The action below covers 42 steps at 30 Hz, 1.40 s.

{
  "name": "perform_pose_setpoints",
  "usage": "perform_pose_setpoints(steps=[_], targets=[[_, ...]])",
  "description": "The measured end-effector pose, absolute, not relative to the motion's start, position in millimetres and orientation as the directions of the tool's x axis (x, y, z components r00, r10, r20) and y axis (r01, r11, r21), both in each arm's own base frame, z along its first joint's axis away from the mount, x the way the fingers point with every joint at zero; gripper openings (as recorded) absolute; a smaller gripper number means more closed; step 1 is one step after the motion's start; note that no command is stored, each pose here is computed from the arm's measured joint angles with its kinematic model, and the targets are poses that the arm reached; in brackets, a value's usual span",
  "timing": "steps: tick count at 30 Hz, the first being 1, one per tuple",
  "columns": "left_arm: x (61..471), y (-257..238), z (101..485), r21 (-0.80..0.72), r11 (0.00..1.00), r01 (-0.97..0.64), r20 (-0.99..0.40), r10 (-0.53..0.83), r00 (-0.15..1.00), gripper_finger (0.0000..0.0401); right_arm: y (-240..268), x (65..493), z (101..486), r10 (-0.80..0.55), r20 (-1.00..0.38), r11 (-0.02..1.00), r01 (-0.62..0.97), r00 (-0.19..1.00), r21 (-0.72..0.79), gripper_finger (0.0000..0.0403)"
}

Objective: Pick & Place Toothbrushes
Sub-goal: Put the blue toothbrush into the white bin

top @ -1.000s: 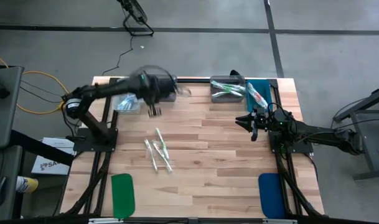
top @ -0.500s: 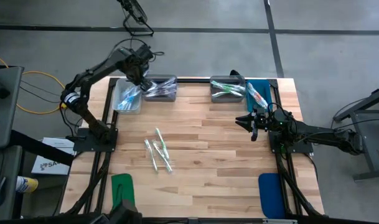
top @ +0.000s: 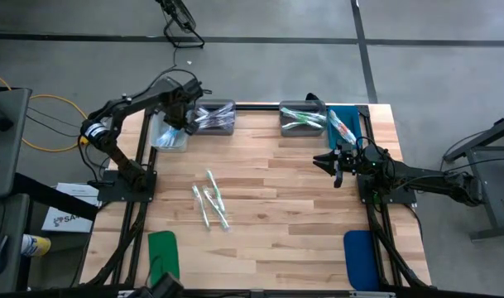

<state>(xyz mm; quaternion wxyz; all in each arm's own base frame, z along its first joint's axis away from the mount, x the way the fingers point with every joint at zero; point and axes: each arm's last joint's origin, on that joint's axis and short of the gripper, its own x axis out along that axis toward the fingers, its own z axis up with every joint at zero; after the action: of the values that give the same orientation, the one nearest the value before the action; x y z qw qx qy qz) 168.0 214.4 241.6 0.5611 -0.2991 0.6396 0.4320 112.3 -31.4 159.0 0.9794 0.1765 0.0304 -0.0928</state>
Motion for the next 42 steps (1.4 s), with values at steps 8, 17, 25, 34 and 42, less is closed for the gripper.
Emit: perform_pose_setpoints(steps=[8,17,25,34,42], targets=[[163,213,225,0.304,0.393,-0.868,-0.953,0.144,-0.268,0.0007,-31,112,159,-0.171,-0.093,0.920,0.193,0.981,0.340,0.0087],[160,222,225,0.309,0.327,-0.893,-0.946,0.198,-0.255,0.0008,-31,112,159,-0.171,-0.093,0.920,0.193,0.981,0.340,0.0087],[157,224,225,0.313,0.291,-0.904,-0.944,0.197,-0.264,0.0009,-31,112,159,-0.171,-0.093,0.920,0.192,0.981,0.340,0.0087],[161,228,211,0.324,0.310,-0.894,-0.945,0.150,-0.290,0.0010,-31,112,159,-0.171,-0.093,0.920,0.192,0.981,0.340,0.0087],[162,229,209,0.321,0.368,-0.873,-0.947,0.140,-0.290,0.0079,-31,112,159,-0.171,-0.093,0.920,0.192,0.981,0.340,0.0087]])
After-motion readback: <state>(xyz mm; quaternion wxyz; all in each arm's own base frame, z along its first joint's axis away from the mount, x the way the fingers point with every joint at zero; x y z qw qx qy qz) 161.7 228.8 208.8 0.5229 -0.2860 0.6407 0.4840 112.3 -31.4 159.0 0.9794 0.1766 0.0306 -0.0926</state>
